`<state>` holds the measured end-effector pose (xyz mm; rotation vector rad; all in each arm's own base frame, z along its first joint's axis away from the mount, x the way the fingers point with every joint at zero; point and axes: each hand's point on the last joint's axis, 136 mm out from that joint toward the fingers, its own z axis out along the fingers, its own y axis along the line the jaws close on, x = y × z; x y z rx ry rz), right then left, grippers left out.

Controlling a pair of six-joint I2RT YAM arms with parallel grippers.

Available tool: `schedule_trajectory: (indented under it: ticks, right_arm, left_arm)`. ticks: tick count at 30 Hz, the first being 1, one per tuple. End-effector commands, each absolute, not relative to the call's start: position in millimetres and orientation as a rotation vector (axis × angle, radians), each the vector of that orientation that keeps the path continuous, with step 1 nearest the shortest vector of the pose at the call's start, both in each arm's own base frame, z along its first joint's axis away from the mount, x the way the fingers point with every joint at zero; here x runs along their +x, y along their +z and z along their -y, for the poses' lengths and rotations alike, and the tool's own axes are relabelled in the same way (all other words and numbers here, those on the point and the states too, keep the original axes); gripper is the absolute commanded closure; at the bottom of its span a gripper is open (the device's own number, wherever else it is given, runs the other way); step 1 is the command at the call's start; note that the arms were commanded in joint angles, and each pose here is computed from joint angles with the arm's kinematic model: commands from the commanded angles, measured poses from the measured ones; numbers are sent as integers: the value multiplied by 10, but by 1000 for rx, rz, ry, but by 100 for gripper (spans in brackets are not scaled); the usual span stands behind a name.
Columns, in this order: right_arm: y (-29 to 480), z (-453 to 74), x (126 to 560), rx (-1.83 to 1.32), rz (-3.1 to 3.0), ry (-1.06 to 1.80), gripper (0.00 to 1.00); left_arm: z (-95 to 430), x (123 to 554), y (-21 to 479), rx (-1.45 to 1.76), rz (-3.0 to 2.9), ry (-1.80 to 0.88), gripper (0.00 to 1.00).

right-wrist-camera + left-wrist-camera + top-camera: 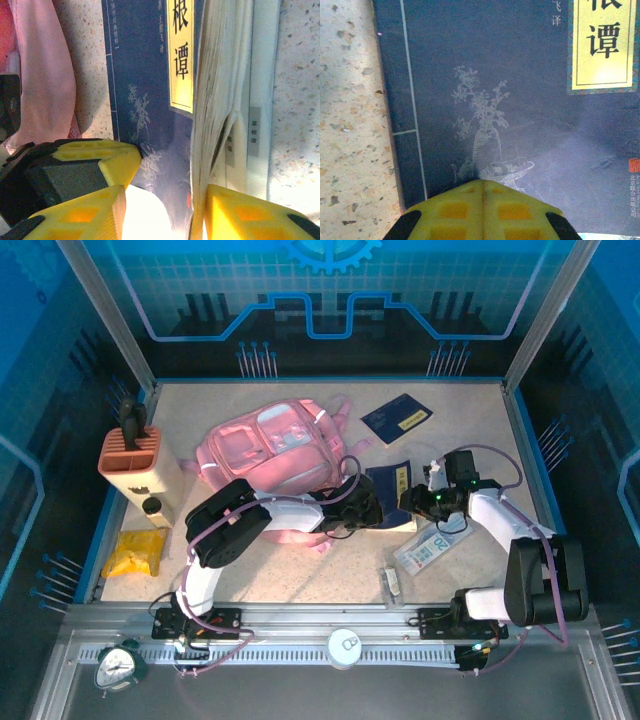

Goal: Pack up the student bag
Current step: Pick up the book from the center of the table.

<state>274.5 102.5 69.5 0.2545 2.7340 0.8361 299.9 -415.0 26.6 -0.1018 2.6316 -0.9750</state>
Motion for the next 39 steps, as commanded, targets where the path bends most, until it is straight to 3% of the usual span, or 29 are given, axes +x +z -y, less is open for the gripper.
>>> schedule_trajectory:
  ticks: [1,16,20,25,30,39]
  right_arm:
    - [698,-1024,2661,243,-2761,835,61]
    - [765,-960,2675,267,-2737,829,88]
    - [860,-965,2703,274,-2705,852,90]
    - [1095,-999,2763,266,-2626,913,92]
    - [1478,-1065,2848,243,-2516,1002,93]
    - [2268,-1310,2863,90,-2361,1157,95]
  left_arm:
    - [3972,2877,39,-111,-2712,-883,94]
    - [3996,2894,96,-99,-2710,-888,92]
    - [3992,2933,287,-90,-2680,-924,81]
    - [3864,3006,874,-138,-2556,-1073,64]
    - [3593,2996,1416,-183,-2427,-1186,47]
    - [3034,3061,1851,-349,-2278,-1315,25]
